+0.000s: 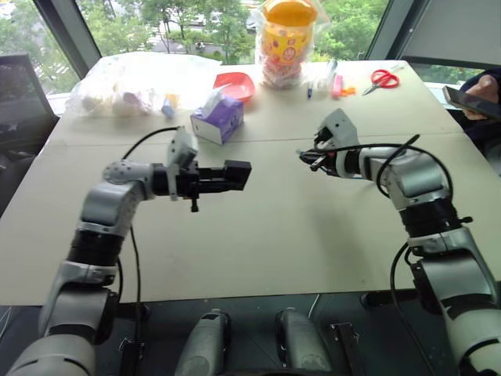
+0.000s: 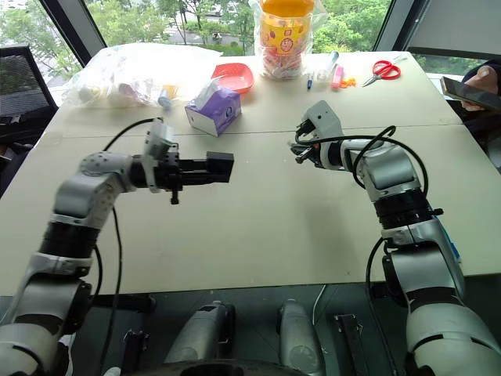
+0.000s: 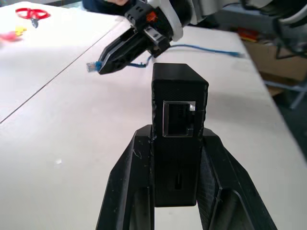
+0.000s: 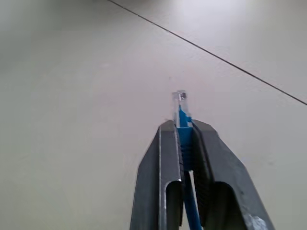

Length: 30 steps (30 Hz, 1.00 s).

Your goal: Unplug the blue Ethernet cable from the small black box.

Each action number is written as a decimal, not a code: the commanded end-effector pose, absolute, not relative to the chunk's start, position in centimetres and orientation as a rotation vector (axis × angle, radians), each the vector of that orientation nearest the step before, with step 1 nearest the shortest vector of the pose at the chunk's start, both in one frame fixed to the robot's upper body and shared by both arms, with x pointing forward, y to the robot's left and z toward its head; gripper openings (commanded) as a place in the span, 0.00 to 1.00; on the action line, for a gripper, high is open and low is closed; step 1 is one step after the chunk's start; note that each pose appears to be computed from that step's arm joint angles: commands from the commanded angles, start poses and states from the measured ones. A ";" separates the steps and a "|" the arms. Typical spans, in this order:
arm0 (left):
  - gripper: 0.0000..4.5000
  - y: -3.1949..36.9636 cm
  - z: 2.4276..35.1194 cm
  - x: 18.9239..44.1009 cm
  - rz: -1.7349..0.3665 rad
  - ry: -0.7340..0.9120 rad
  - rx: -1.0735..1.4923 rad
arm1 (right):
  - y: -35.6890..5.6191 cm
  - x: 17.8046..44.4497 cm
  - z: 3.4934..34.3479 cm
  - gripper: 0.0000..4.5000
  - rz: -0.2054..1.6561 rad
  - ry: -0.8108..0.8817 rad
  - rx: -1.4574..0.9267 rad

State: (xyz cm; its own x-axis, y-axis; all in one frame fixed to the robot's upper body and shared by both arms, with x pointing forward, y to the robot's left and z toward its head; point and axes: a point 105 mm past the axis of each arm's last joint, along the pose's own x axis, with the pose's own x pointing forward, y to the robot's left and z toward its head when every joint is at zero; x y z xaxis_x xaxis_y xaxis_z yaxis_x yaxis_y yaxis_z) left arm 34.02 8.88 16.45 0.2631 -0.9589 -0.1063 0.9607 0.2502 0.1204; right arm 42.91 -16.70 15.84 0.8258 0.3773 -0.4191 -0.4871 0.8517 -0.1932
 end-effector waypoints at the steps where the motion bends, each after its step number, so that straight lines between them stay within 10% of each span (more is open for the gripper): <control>1: 0.11 8.0 15.9 35.8 -1.195 -0.063 0.211 | -17.8 44.4 17.3 0.09 0.346 0.296 -0.263; 9: 0.11 3.6 12.9 38.0 -1.085 -0.116 0.175 | -17.4 44.1 17.6 0.97 0.307 0.276 -0.121; 22: 0.11 4.4 8.4 38.4 -1.001 -0.058 0.200 | -18.9 36.0 17.6 0.99 0.291 0.309 -0.068; 30: 0.96 7.1 6.8 37.9 -1.010 0.008 0.210 | -17.7 31.8 15.3 1.00 0.367 0.407 -0.078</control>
State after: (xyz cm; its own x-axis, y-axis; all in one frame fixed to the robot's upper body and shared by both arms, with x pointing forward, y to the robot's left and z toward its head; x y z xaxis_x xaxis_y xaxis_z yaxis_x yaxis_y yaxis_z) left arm 38.06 5.09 8.40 0.5052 -0.8611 -0.0567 0.8490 0.4842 0.2115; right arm 32.28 -17.66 13.76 0.8381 0.3197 -0.4421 -0.3511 0.9363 0.0115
